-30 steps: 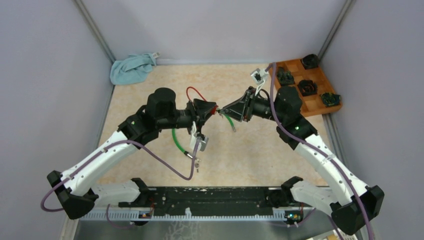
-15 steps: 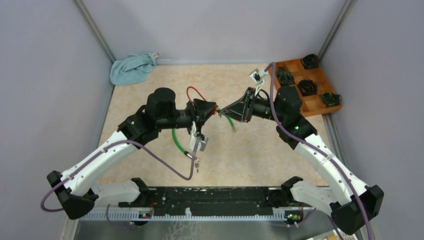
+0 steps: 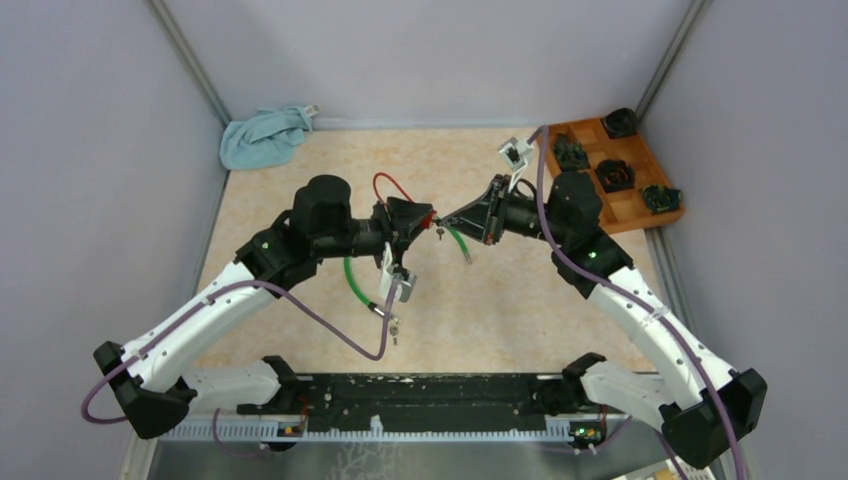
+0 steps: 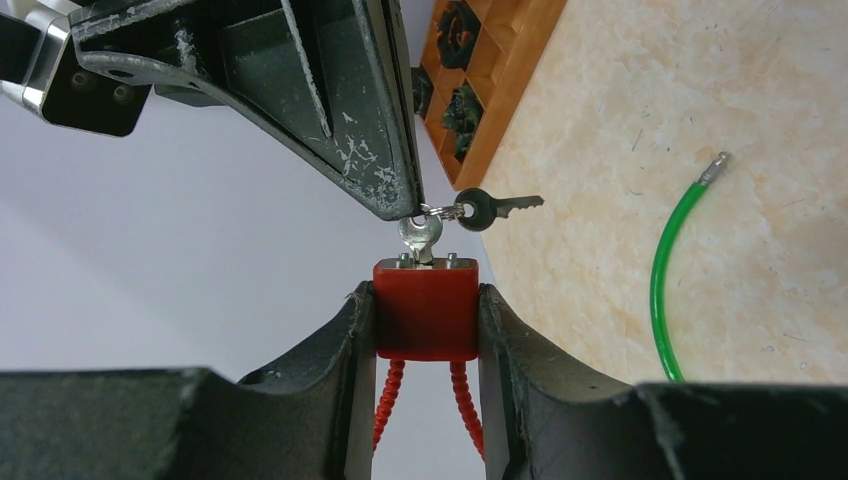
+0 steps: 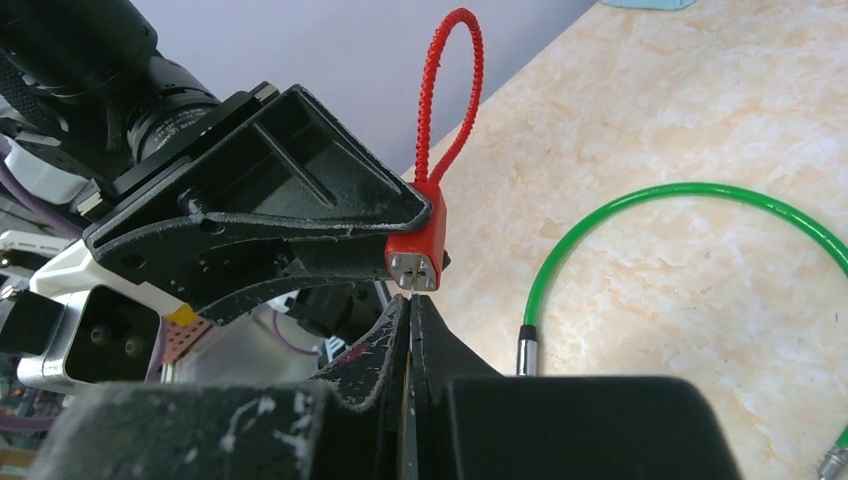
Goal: Unlock with the key
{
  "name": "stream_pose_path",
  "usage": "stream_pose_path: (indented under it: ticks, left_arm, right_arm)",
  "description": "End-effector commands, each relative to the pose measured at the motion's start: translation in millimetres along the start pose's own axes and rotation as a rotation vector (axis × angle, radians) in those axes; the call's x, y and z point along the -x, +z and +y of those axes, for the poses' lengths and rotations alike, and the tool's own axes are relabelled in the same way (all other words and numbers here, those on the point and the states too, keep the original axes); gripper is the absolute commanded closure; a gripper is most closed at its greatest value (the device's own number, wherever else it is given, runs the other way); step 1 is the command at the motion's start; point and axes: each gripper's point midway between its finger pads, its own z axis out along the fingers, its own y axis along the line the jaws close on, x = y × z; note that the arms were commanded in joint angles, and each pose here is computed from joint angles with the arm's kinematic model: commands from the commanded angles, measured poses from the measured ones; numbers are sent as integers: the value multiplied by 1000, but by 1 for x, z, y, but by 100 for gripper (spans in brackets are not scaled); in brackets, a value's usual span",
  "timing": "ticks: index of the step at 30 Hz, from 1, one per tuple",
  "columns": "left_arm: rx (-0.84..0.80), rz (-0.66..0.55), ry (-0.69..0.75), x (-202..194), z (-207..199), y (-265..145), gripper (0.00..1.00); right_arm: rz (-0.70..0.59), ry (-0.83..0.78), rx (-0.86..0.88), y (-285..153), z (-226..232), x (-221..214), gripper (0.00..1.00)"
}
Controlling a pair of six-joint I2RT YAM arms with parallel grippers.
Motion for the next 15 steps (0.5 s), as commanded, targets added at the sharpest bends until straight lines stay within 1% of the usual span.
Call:
stream_pose_path:
  ticks: [1,3,11,15]
  left_arm:
    - [60,-27,37,11,24,-6,100]
    - [62,-24,35,10,24,-7,100]
    - [62,-32,33,11,26,-5,100]
    - [70,-45,24,13,30,-4,100]
  right_arm:
    - [-65,-56,39,0,12,18,98]
    - [-61,-53,45,1,13,15,100]
    - [-73,-93,35,13,17,11,100]
    - [-89,-80,40,21,21,10,100]
